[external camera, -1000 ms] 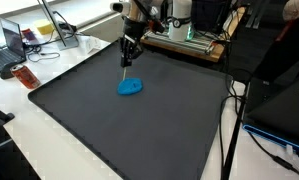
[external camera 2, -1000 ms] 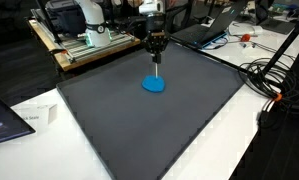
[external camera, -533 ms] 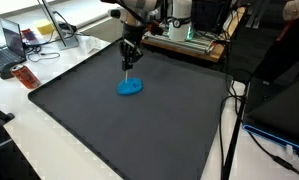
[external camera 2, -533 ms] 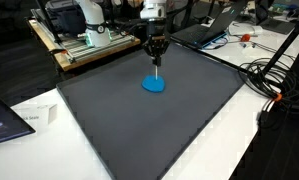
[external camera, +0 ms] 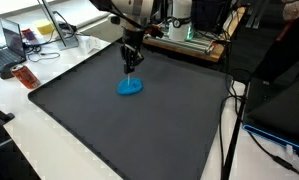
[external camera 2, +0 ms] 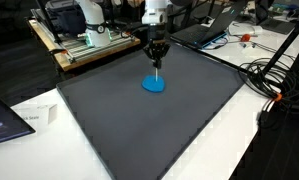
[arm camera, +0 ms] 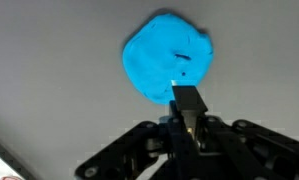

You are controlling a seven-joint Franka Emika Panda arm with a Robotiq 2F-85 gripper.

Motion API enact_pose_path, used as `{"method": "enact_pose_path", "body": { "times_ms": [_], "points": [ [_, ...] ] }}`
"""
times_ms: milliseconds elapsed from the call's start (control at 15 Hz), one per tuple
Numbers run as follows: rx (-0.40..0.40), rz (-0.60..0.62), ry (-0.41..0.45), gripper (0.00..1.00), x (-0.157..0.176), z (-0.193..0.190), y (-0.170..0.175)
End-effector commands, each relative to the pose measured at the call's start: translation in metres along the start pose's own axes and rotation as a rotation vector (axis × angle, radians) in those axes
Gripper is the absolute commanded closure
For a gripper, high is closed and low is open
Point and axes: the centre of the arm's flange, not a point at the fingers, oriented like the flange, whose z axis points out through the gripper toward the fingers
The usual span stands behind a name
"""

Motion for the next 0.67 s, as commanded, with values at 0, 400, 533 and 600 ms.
{"method": "enact_pose_path", "body": {
  "times_ms": [0, 400, 533, 600],
  "points": [
    [0.005, -0.002, -0.038, 0.97, 0.0107, 0.0006, 0.0013],
    [0.000, -0.005, -0.049, 0.97, 0.0095, 0.0069, 0.0008],
    [-0.001, -0.001, -0.049, 0.97, 0.0094, 0.0079, 0.0017],
    [-0.004, -0.001, -0.050, 0.97, 0.0094, 0.0085, 0.0022]
  ]
}}
